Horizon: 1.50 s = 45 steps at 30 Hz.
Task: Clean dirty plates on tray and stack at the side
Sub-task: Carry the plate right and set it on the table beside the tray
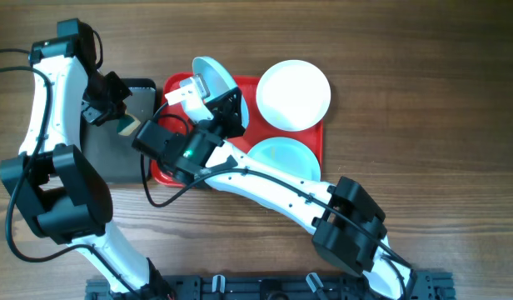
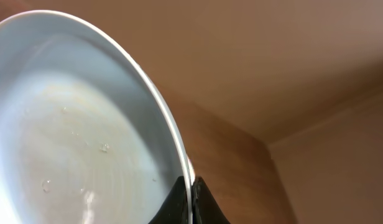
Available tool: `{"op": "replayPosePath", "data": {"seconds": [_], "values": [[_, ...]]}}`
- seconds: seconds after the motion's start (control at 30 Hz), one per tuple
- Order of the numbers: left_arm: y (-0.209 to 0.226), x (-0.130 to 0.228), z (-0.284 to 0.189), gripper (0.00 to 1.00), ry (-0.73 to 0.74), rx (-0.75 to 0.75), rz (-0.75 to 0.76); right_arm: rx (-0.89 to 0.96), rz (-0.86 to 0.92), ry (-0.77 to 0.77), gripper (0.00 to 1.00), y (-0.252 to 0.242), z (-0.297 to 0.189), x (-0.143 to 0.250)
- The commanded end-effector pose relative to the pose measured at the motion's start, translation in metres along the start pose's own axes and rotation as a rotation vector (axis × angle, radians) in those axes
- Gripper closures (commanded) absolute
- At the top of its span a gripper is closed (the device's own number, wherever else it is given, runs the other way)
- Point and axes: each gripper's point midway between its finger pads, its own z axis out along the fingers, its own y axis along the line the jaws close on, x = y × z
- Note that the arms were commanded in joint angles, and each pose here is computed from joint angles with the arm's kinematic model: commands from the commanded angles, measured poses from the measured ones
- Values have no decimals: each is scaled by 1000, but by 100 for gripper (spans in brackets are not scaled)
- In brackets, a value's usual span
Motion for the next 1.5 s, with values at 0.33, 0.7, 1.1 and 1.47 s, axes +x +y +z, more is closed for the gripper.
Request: {"op": "replayPosePath", "data": {"seconds": [0.33,0.7,1.1,1.47], "values": [[-6,3,-9,96,-10,-5,42,-1053,7,522,96,102,-30,63],[-44,29,-8,96,-2,-2,159,-1147,401,608,96,-42,62,49],[-71,50,-8,96,-1,4,248,-683,738,1000,96,-211,163,214],[-71,50,-8,96,-1,4,248,-543,938,1241,96,-199,173,351]]}}
